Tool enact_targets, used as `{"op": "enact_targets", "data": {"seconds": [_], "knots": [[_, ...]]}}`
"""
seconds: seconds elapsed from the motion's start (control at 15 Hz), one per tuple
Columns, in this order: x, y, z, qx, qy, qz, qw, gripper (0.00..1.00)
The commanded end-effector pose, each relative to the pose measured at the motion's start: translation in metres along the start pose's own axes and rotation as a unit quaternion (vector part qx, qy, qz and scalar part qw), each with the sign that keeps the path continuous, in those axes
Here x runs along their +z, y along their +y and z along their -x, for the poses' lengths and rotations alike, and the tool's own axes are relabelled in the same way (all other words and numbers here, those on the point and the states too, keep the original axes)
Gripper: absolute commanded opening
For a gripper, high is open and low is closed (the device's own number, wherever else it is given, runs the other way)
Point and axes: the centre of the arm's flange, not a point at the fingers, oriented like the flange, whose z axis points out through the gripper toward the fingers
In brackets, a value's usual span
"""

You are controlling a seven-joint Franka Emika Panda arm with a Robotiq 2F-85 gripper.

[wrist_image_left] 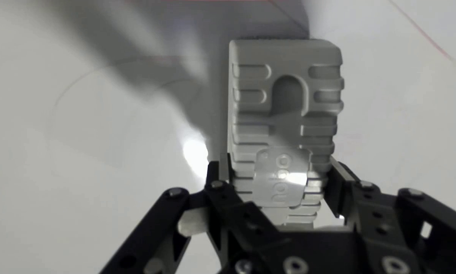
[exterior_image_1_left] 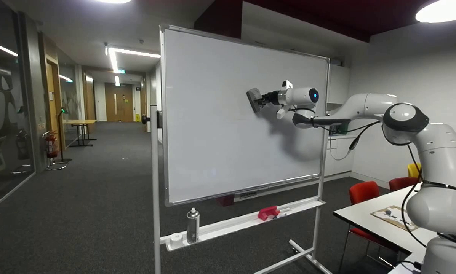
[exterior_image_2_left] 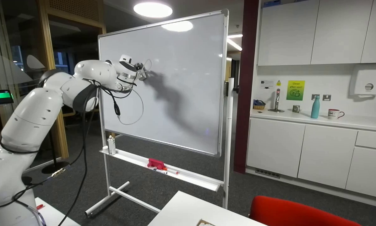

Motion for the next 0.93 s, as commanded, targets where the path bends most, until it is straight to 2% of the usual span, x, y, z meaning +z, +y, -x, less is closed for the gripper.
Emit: {"op": "enact_targets", "data": {"seconds": [0.0,0.2,0.4,0.6,0.87], "knots": [[0.000,0.052,-0.002,0.054,0.010,0.041,0.9976,0.34],[-0.011,0.085,-0.005,0.114,0.022,0.069,0.9908,0.34],[-0.030,0.136,-0.007,0.168,0.036,0.100,0.9800,0.34],[-0.049,0.183,-0.005,0.219,0.049,0.144,0.9638,0.34],[-0.071,0.235,0.004,0.276,0.070,0.206,0.9362,0.34]]}}
